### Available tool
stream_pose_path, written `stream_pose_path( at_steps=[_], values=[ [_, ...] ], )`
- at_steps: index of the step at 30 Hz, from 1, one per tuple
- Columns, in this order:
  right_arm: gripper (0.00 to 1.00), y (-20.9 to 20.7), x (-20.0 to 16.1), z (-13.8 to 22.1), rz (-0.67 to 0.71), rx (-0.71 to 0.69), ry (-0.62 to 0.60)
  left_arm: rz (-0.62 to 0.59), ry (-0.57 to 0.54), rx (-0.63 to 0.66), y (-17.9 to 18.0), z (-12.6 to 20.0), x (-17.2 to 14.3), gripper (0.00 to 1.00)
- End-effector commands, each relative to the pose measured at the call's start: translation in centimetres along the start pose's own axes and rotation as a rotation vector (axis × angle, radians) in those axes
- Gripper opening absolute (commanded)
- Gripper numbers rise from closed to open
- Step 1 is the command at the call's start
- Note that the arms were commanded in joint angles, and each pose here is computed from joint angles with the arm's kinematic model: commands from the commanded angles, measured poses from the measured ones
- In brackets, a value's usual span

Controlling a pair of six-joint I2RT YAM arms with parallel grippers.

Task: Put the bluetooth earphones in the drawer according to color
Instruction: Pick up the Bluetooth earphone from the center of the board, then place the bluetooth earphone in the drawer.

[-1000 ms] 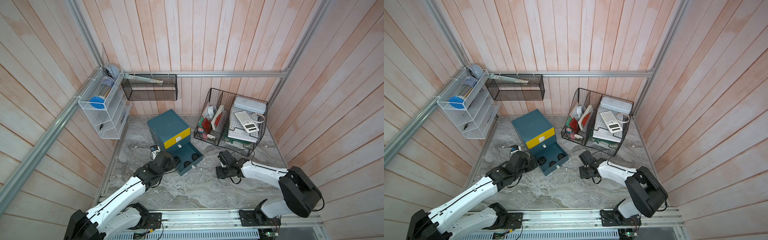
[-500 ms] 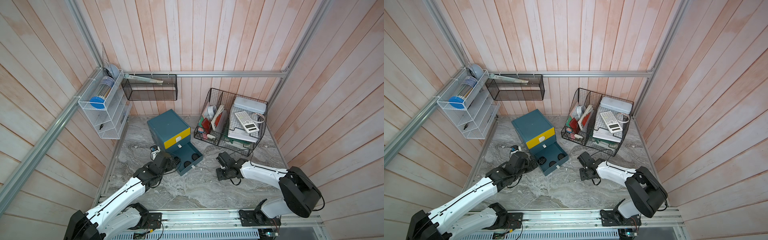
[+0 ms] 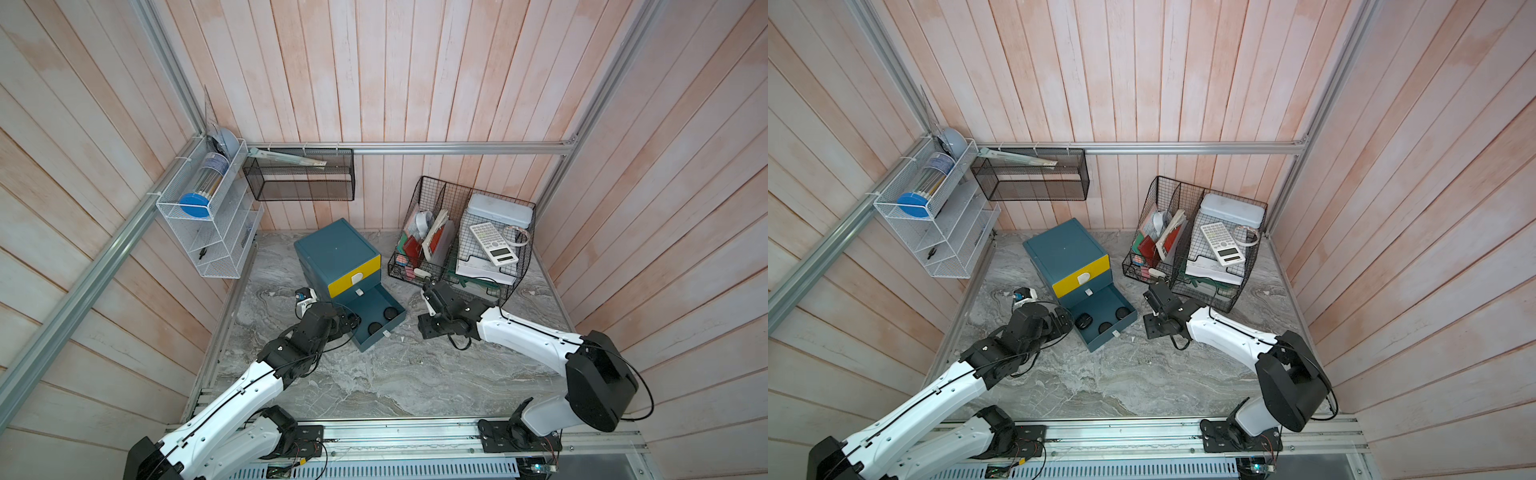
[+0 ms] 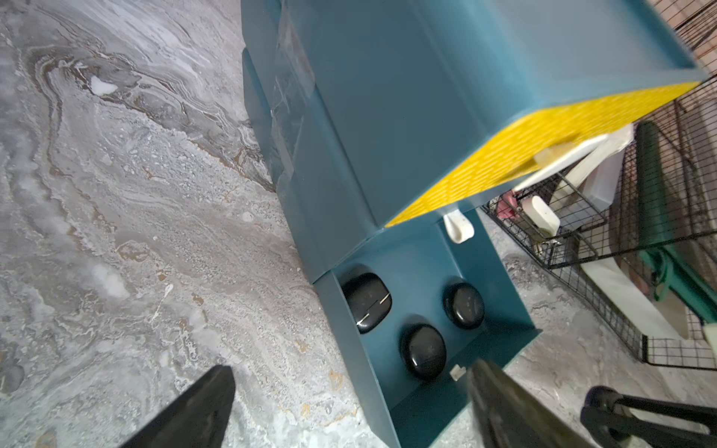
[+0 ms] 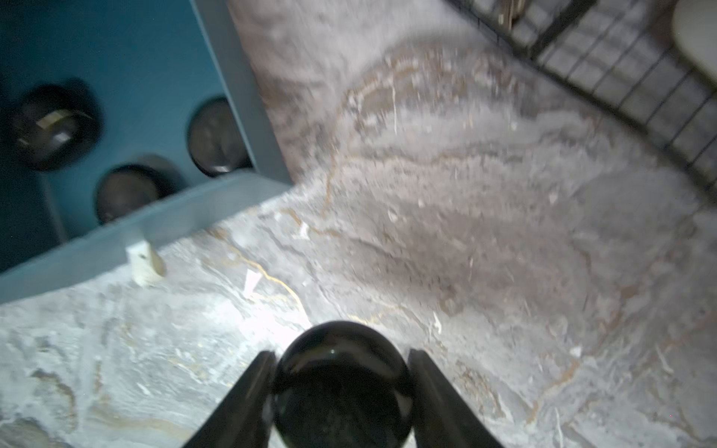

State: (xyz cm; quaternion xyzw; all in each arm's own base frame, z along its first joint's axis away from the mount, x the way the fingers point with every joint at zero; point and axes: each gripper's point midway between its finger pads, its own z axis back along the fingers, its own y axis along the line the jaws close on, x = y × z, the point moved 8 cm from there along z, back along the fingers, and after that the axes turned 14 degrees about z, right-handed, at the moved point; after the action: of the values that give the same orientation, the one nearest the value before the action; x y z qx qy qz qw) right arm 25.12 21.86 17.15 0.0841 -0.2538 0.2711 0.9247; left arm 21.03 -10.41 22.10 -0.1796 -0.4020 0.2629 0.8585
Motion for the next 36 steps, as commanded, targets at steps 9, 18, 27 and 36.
stream_pose_path(
  at_steps=[9, 18, 27, 36],
  values=[
    [0.49, 3.0, 8.3, -0.7, 0.125, 0.188, -0.166, -0.030, -0.190, -0.038, -2.3, 1.2, 3.9, 1.00],
    [0.48, 4.1, 10.0, -3.5, 0.161, 0.277, -0.282, -0.017, -0.249, -0.048, -2.7, 0.4, 5.8, 1.00],
    [0.50, 4.7, 10.0, -6.4, 0.154, 0.330, -0.333, 0.003, -0.256, -0.065, -2.1, -0.1, 6.9, 1.00],
    [0.72, 4.6, 9.8, -7.4, 0.148, 0.313, -0.327, 0.041, -0.215, -0.069, -1.8, -1.3, 7.4, 1.00]
  ],
)
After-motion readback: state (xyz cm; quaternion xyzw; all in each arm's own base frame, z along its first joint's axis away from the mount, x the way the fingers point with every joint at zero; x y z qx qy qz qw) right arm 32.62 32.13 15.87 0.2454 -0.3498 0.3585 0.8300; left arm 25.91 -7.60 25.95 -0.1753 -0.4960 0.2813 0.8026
